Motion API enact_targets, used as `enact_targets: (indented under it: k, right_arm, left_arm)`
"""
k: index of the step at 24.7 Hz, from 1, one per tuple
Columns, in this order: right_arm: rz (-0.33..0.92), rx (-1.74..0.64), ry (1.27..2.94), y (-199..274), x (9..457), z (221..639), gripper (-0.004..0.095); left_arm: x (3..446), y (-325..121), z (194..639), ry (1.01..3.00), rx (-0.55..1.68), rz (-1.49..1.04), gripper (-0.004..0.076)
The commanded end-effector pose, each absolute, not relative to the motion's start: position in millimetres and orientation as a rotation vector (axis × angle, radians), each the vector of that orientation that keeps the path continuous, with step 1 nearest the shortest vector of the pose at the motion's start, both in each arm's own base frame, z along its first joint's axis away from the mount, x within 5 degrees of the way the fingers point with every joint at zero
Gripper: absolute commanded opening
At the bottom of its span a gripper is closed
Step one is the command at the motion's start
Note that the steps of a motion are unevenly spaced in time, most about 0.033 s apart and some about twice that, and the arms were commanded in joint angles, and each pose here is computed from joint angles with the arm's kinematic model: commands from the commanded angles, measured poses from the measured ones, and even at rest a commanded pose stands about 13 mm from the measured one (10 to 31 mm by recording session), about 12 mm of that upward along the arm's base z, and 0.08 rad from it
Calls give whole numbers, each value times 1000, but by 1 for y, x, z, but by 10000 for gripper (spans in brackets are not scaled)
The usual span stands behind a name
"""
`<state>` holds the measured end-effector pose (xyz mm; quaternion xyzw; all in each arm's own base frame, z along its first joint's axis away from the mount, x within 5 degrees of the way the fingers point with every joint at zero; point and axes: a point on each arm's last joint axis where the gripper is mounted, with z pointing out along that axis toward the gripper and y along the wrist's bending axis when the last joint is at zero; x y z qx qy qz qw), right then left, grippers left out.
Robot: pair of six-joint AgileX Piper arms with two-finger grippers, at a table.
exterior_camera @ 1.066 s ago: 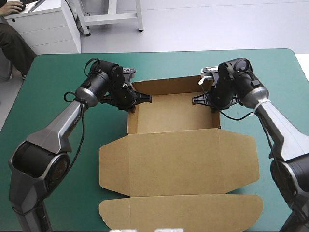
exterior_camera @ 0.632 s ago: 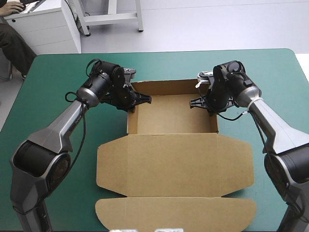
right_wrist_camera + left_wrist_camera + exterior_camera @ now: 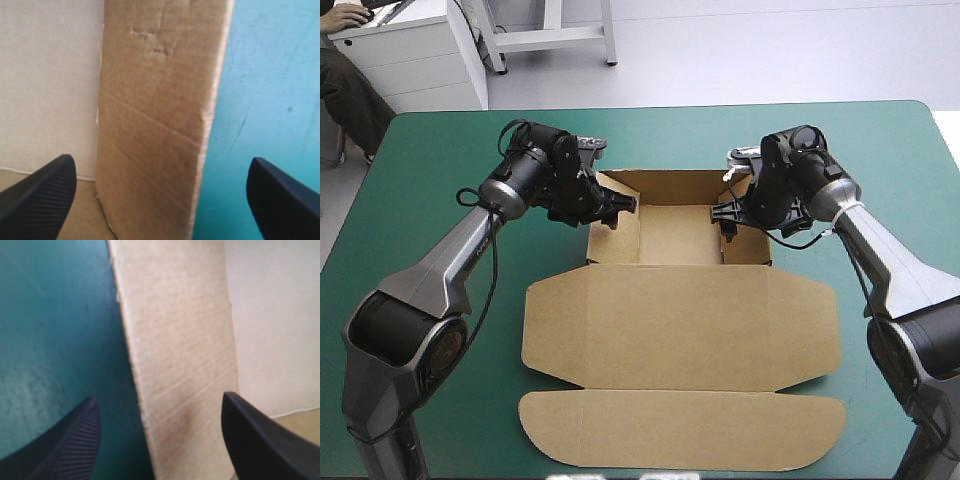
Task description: Fold the box
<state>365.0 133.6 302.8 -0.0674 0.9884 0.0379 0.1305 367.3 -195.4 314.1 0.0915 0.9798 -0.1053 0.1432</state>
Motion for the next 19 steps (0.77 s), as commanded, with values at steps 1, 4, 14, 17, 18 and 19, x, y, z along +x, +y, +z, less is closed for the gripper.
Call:
enact_targets:
  k: [1, 4, 14, 17, 18, 19]
  right_arm:
    - [130, -177, 2736, 130, 359, 350, 854]
    - [159, -165, 2578, 128, 357, 398, 854]
    - [149, -139, 2417, 110, 322, 452, 854]
    - [152, -142, 2385, 105, 312, 464, 853]
    - [152, -149, 2371, 104, 307, 468, 853]
    - [154, -154, 2357, 102, 303, 472, 853]
  left_arm:
    - [357, -191, 367, 2673, 368, -313, 490]
    - [354, -187, 408, 2544, 337, -330, 444]
    - [335, -165, 473, 2330, 225, -289, -10]
    - [314, -157, 490, 2292, 240, -324, -10]
    - [307, -154, 493, 2287, 263, -327, -10]
    - [301, -152, 496, 2281, 278, -324, -10]
